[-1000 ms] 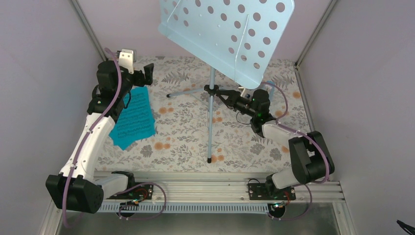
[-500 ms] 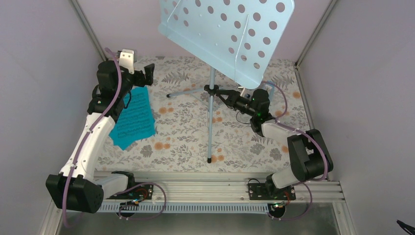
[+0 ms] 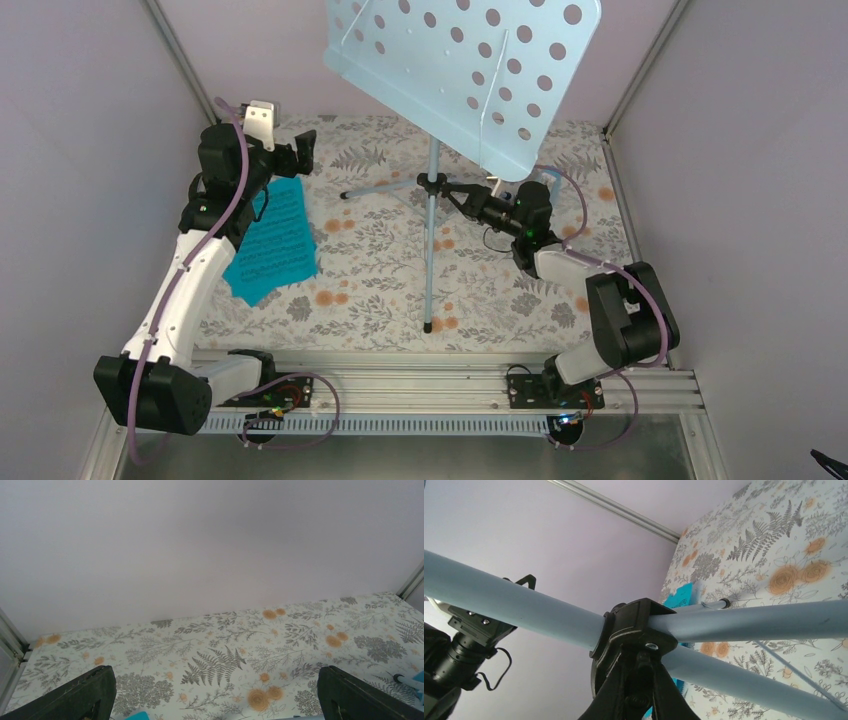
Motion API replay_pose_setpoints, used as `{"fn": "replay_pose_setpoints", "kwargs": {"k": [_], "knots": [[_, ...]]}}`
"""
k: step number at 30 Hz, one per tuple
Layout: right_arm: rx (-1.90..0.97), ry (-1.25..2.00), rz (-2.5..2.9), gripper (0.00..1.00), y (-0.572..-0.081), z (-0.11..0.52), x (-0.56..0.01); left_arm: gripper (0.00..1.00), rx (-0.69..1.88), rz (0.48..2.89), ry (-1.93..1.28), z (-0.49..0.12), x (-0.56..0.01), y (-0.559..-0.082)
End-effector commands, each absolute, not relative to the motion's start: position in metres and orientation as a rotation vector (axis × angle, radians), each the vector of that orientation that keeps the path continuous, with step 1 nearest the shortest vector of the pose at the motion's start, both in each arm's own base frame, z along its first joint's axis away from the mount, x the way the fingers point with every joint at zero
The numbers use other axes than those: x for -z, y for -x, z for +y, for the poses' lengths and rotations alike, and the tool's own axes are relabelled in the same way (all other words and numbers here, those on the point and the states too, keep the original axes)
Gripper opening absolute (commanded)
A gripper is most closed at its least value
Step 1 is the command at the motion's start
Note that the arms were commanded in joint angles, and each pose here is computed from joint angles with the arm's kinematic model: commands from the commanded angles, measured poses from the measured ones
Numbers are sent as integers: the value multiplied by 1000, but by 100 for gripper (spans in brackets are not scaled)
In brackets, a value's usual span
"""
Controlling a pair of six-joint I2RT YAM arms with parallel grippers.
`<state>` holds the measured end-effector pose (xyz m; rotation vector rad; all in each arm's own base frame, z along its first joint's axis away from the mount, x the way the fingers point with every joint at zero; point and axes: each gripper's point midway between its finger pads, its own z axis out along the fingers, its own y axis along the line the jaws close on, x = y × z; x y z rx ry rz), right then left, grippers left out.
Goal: Pack up the instrument practice props
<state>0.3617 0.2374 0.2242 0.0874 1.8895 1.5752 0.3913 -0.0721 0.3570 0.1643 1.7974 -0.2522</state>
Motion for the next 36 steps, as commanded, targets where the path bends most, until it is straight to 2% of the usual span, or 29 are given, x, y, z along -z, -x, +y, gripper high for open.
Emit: {"fn": "replay_pose_setpoints", "kwargs": {"k": [1,17,21,28,29,36], "knots": [[-1469,11,1845,4,-371,234,-226,100,261,1786,-188,-76,-360,-392],[-632,704,1642,4,-374,225,-220,100,272,1807,-193,-78,-353,-397],[-328,756,1597,5,-386,217,-222,100,278,1810,-197,-79,-352,-397],[-26,746,1547,9,-404,196,-236,100,280,1812,-198,-79,-351,-398],[-4,728,1539,12,-404,193,-242,100,279,1814,-198,-79,-350,-398],[-135,415,1486,57,-378,164,-295,100,277,1814,-192,-78,-350,-398]]}}
